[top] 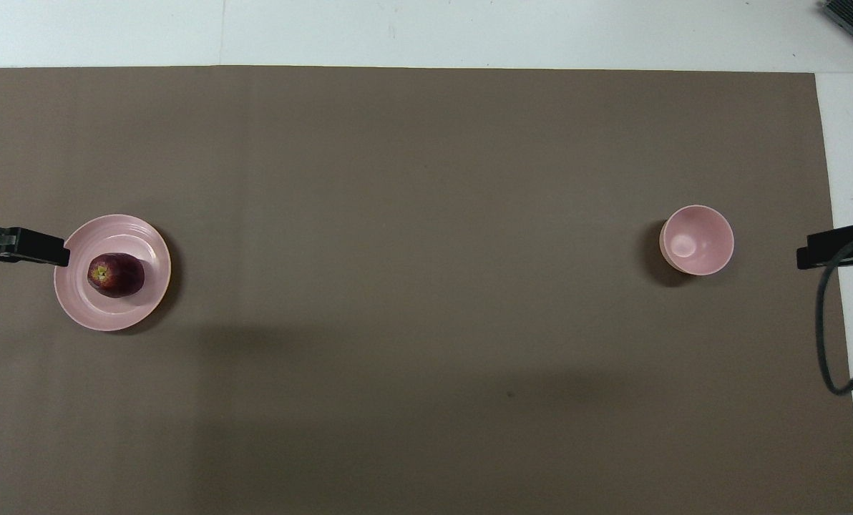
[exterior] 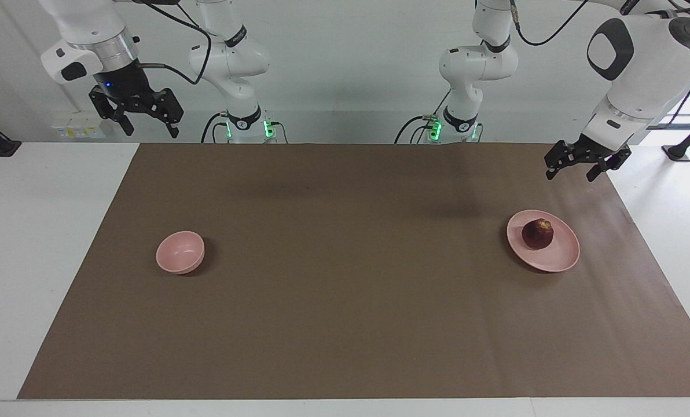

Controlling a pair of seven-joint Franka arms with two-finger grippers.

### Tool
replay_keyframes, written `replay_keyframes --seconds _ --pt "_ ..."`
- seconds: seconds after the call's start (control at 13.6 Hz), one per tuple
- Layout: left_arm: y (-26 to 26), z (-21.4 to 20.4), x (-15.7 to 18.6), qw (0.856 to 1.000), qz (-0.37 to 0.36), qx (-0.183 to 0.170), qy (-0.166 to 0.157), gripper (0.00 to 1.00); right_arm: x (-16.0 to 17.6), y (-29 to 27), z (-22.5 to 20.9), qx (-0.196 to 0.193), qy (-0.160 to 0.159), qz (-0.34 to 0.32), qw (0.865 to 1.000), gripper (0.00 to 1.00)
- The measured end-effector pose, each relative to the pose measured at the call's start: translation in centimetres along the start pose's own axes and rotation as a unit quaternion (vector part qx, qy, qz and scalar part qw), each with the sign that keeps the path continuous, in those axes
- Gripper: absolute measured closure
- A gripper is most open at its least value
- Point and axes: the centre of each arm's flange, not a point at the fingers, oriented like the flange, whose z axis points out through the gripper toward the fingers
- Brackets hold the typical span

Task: Move apple from plate to bowl
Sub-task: 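Lower the left gripper onto the red apple on the pink plate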

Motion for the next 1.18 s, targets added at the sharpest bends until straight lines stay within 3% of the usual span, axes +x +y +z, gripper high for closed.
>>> replay_keyframes --seconds 1.18 --pt "-3.1 19.6 2.3 1.0 -0.011 -0.001 -0.019 0.0 0.0 0.0 0.0 0.0 0.0 0.0 1.0 0.0"
